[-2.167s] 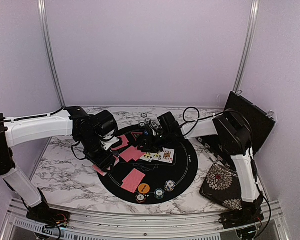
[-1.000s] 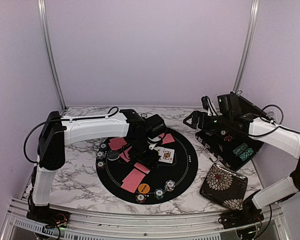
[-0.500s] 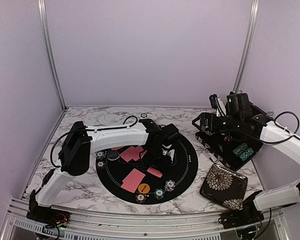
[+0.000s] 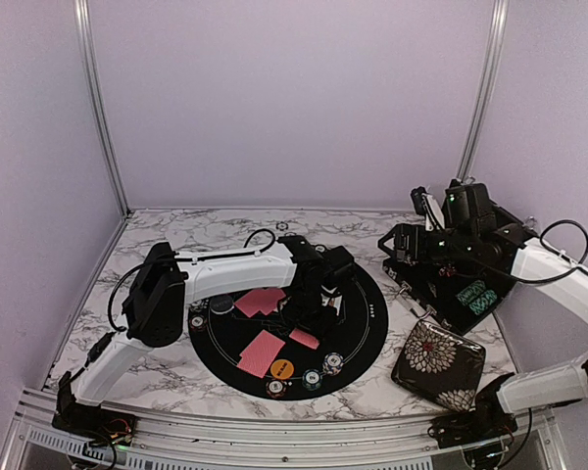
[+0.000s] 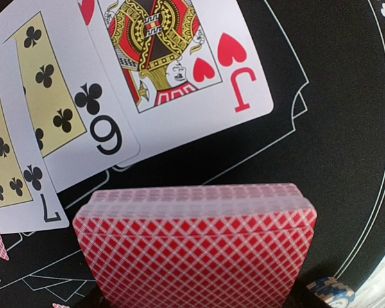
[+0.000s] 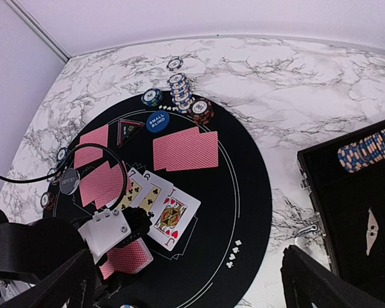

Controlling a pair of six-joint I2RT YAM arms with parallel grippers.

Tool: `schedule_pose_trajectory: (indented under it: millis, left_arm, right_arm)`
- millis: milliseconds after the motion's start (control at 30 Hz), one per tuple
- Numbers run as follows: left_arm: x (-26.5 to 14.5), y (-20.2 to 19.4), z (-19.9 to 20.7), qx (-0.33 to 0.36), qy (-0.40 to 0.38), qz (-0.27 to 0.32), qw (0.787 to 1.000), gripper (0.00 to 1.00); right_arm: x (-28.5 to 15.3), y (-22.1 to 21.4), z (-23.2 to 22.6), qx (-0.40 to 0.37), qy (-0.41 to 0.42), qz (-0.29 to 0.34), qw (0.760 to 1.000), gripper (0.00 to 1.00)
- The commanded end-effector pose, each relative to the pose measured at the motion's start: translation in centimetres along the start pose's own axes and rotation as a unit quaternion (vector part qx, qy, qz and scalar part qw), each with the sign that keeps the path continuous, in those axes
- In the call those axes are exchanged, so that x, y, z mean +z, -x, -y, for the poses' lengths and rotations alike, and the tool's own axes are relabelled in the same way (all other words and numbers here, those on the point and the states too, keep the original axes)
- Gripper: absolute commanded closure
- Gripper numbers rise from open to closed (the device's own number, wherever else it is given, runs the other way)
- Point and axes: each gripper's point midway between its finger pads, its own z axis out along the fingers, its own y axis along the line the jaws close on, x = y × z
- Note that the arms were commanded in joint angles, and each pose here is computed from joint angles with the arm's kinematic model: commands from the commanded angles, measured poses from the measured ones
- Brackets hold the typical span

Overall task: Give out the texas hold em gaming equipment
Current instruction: Place the face-down deck piles on the poker table mat.

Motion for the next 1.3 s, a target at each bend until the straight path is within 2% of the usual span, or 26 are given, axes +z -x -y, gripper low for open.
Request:
schedule_pose_trajectory:
  millis: [0,233,600,900,1167,1267]
  left_arm:
    - [1.1,-1.1,-0.6,0.009,0.022,-0.028,0.999,0.48]
    - [1.6,-2.0,-1.1,0.016,0.033,-0.049,0.998,0.43]
    - [2.0,-1.4,-1.0,0.019,0.038,-0.046,0.998,0.19]
    - [1.4,-0.2,-0.9,0.017,0.036,-0.027,0.999,0.13]
    - [-1.5,1.9,-1.1,0.009,0.029,0.014,0.999,0.01]
    - [-3.3,2.6,-1.0,0.011,0.017,0.031,0.999,0.01]
  right_arm:
    - [-1.0,0.3,0.2,0.0,-0.004,0.017,1.0,0.02]
    - [-1.3,0.2,0.3,0.005,-0.004,0.023,1.0,0.01]
    - [-1.9,0.5,-0.1,0.004,0.003,0.031,1.0,0.01]
    - [-2.1,0.7,-0.2,0.002,0.004,0.034,0.999,0.02]
    - [-2.6,1.1,-0.1,0.004,-0.002,0.041,0.999,0.02]
    - [-2.8,1.6,-0.3,0.008,-0.002,0.045,0.999,0.02]
